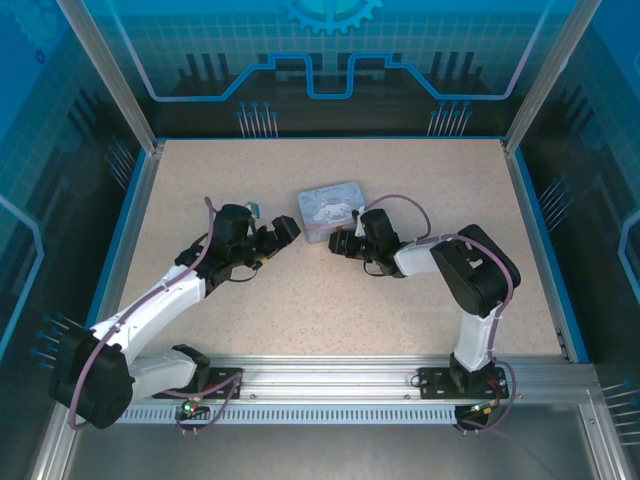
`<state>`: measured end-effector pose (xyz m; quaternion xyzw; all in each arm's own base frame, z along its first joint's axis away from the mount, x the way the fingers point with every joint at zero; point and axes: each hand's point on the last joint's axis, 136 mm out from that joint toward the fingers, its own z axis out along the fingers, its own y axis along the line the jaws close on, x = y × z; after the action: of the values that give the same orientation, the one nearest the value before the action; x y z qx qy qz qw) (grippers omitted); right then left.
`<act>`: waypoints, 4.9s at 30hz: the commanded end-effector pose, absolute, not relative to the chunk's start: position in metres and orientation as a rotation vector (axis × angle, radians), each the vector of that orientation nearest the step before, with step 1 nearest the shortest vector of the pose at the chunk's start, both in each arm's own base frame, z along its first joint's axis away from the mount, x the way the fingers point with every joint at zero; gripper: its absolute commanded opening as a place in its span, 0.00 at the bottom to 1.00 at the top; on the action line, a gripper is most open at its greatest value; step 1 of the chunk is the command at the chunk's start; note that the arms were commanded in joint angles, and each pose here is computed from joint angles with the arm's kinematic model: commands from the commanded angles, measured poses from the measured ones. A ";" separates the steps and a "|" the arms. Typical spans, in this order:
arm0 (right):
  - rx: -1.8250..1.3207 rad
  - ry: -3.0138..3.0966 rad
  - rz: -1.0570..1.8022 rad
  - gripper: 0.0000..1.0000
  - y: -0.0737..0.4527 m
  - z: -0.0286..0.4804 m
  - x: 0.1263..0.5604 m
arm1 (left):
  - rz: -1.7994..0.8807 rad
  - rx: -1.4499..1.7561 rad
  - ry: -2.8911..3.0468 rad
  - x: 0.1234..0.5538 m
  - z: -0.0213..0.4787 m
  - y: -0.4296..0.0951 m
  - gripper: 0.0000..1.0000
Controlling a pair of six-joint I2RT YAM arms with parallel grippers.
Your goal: Unlock a padlock with a key
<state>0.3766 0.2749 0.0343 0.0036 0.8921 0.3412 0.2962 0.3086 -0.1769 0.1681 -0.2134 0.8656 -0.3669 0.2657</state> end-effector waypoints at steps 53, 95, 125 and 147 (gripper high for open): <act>0.085 2.500 0.705 0.10 0.278 0.001 0.365 | -1.047 -0.614 2.310 0.323 0.174 -0.184 0.99; -0.008 2.672 0.780 0.00 0.175 0.025 0.315 | -0.165 -0.057 2.578 0.388 0.104 -0.247 0.99; 0.171 2.512 1.186 0.00 0.166 0.034 0.325 | -0.020 0.079 2.644 0.370 0.059 -0.260 0.99; 0.280 2.456 1.212 0.00 0.154 0.035 0.338 | -0.027 0.081 2.646 0.370 0.058 -0.263 0.99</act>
<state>0.3363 0.1574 0.0333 0.0935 0.8819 0.4217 0.1890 0.3833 -0.2675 0.0856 0.0048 0.9582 -0.0432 0.2826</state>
